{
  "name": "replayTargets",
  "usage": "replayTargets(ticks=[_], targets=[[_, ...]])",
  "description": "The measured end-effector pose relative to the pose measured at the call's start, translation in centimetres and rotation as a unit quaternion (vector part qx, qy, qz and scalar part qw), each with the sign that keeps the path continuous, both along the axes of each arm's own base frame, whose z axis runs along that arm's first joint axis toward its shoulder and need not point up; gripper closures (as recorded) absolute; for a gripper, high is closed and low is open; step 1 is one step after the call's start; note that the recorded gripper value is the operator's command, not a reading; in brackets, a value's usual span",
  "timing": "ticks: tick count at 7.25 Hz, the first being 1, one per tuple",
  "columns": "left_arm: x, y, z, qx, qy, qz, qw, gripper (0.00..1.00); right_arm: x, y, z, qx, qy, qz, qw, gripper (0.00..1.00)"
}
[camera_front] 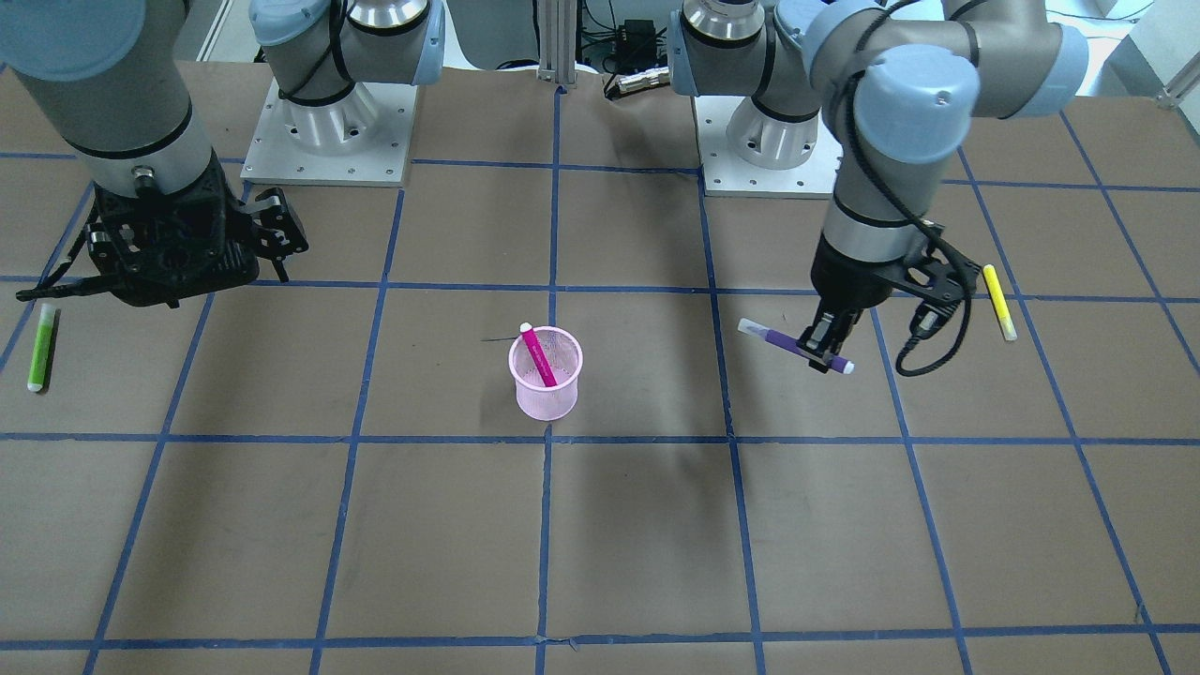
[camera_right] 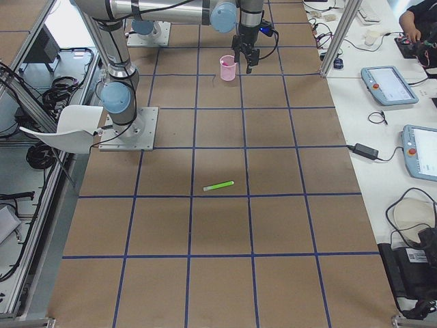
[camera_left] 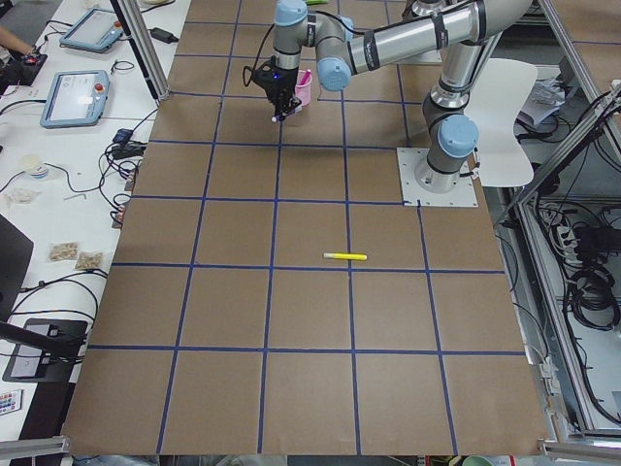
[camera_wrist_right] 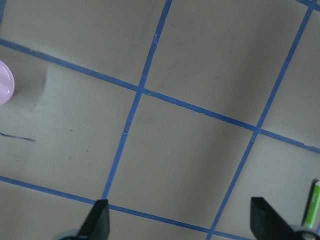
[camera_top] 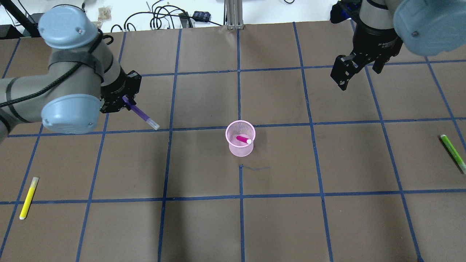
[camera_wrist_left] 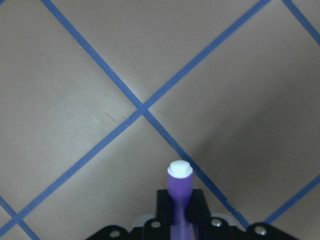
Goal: Insert purple and pink pens into pink cup
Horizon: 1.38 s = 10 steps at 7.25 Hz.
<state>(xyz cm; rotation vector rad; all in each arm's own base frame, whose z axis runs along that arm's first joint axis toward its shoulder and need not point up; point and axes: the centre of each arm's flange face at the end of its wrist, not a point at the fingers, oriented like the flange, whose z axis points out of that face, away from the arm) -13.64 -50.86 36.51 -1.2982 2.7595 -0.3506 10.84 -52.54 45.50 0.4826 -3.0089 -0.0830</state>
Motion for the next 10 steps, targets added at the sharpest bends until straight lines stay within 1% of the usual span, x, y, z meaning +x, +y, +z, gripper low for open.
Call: replayTargets(ticks=[1, 2, 3, 4, 5, 6, 7, 8, 9, 10], targets=[[-4.6, 1.2, 0.1, -0.025, -0.028, -0.005, 0.9993, 0.96, 0.3, 0.8, 0.0, -0.015, -0.019, -0.046, 0.9986, 0.00], [-9.0, 3.0, 0.2, -0.048, -0.053, -0.007, 0.9975, 0.96, 0.7, 1.4, -0.3, -0.025, -0.038, -0.090, 0.9949, 0.00], [-12.4, 4.8, 0.3, -0.070, -0.073, -0.005, 0.9948, 0.96, 0.9, 1.6, -0.6, -0.030, -0.057, -0.125, 0.9901, 0.00], [-15.1, 6.5, 0.3, -0.091, -0.094, -0.007, 0.9913, 0.96, 0.9, 1.6, -0.5, -0.033, -0.065, -0.142, 0.9871, 0.00], [-17.5, 8.0, -0.1, -0.109, -0.116, -0.010, 0.9872, 0.96, 0.8, 1.7, -0.3, -0.036, -0.067, -0.149, 0.9859, 0.00], [-19.3, 9.1, -0.8, -0.123, -0.136, -0.012, 0.9830, 0.96, 0.6, 2.1, 0.1, -0.040, -0.056, -0.152, 0.9860, 0.00], [-20.9, 9.7, -1.7, -0.139, -0.150, -0.015, 0.9787, 0.96, 0.2, 2.6, 0.7, -0.048, -0.025, -0.152, 0.9869, 0.00], [-22.6, 10.2, -2.8, -0.159, -0.161, -0.020, 0.9739, 0.96, -0.1, 3.0, 1.3, -0.056, 0.002, -0.155, 0.9864, 0.00], [-24.3, 10.9, -3.9, -0.177, -0.178, -0.030, 0.9676, 0.96, 0.1, 3.1, 1.7, -0.060, -0.001, -0.164, 0.9846, 0.00], [-25.8, 11.8, -4.7, -0.192, -0.199, -0.043, 0.9599, 0.96, 0.4, 3.3, 1.8, -0.059, -0.014, -0.174, 0.9829, 0.00]])
